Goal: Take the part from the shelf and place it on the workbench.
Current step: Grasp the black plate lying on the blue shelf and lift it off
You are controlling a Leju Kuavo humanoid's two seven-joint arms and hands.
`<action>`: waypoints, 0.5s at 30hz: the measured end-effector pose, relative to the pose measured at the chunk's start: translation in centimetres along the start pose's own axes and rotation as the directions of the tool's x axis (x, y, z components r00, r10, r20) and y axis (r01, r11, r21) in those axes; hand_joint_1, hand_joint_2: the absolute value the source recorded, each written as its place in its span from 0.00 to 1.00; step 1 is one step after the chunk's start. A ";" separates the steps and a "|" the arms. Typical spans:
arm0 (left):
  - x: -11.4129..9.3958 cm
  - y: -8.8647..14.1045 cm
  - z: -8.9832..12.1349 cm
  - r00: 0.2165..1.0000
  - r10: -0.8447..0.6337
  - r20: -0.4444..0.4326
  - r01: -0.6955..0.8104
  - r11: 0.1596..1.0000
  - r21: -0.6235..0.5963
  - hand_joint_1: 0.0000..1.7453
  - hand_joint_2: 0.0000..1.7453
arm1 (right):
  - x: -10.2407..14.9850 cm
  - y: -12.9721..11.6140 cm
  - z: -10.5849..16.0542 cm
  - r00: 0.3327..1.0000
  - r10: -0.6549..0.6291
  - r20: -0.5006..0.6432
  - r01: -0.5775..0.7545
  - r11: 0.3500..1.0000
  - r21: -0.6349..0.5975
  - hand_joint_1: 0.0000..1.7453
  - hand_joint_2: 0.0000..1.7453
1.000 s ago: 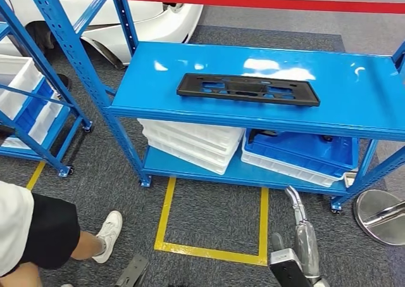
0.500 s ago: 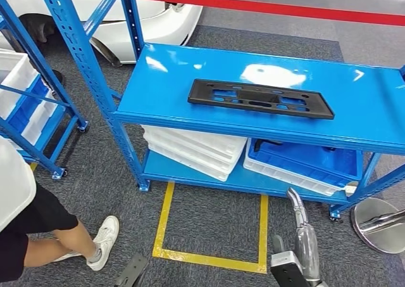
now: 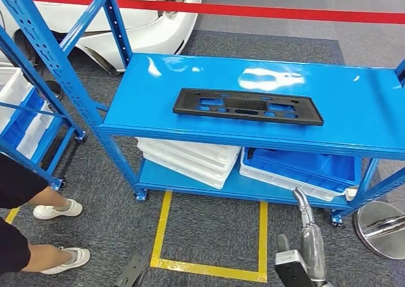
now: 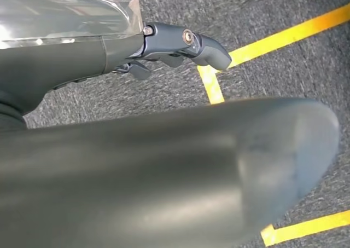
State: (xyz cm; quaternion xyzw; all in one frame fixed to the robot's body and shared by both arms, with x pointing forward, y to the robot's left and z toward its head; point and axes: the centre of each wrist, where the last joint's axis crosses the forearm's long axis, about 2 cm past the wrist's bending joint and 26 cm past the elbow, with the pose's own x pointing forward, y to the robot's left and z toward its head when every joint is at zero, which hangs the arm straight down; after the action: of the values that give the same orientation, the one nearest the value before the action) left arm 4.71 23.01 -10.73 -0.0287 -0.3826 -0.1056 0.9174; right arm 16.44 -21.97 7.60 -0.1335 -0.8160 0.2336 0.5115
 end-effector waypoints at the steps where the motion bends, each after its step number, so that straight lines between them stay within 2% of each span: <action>1: -0.1 0.0 0.1 1.000 0.000 -0.002 0.000 1.000 0.000 0.00 0.00 | 0.0 0.0 0.0 1.000 0.000 -0.001 0.000 1.000 0.000 0.00 0.00; 15: -0.1 0.0 0.1 1.000 -0.004 -0.011 0.004 1.000 0.001 0.00 0.00 | -0.6 -1.5 0.1 0.997 0.082 -0.009 -0.082 0.996 -0.033 0.00 0.00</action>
State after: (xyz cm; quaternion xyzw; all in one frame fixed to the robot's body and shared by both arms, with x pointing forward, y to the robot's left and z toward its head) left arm 4.55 23.06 -10.76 -0.0270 -0.3776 -0.1075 0.9193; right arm 16.65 -23.59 7.86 -0.1765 -0.8117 0.2402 0.5023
